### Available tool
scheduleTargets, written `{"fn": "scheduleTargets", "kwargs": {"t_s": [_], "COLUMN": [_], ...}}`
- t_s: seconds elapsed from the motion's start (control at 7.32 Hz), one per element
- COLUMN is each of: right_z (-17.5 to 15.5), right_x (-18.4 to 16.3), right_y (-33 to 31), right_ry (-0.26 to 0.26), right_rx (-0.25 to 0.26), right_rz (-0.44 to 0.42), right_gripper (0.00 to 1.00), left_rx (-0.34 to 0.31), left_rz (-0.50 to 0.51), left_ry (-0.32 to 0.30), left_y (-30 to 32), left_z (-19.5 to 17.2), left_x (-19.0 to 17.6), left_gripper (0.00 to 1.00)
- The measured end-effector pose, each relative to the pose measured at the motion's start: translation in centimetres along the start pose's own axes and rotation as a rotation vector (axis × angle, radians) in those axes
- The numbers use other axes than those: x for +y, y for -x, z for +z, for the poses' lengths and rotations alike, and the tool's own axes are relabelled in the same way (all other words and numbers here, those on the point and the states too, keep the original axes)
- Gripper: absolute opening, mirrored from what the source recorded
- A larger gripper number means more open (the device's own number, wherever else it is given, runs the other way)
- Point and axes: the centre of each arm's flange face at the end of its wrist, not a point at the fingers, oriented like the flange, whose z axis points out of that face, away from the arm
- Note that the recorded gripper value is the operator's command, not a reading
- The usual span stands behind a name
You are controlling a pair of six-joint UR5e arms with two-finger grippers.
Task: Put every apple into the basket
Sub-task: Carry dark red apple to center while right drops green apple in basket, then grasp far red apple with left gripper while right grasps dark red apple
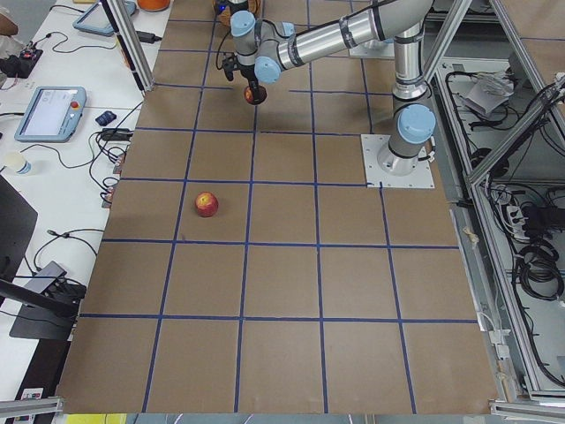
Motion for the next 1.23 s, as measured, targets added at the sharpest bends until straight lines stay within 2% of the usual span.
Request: {"fn": "scheduleTargets", "kwargs": {"t_s": [0.14,0.27,0.55,0.68,0.82,1.09,1.23], "right_z": [-2.6,-4.3,-5.3,-4.6,-3.2,0.6,2.2], "right_x": [-2.7,-4.9,-8.0,-9.5,-11.0,-13.4,-13.8], "right_y": [-5.5,-11.1,-22.9,-28.2,-32.7,-38.7,-39.9], "right_ry": [-0.014,-0.023,-0.017,-0.017,-0.027,-0.038,-0.031], "right_rx": [0.046,0.095,0.141,0.162,0.192,0.233,0.235], "right_rz": [-0.008,-0.046,-0.131,-0.18,-0.235,-0.298,-0.3], "right_gripper": [0.0,0.0,0.0,0.0,0.0,0.0,0.26], "left_rx": [0.01,0.015,0.009,0.012,0.016,0.004,-0.019], "left_rz": [-0.02,-0.042,-0.05,-0.047,-0.046,-0.02,0.024], "left_ry": [0.002,0.0,-0.003,-0.011,-0.021,-0.008,0.014], "left_y": [-3.4,-6.2,-9.4,-9.8,-9.6,-6.5,-3.3], "left_z": [1.6,3.6,6.3,5.8,4.3,-1.1,-4.4], "left_x": [1.2,2.2,4.2,4.4,4.1,0.7,-1.9], "left_gripper": [0.68,1.0,1.0,1.0,1.0,1.0,1.0]}}
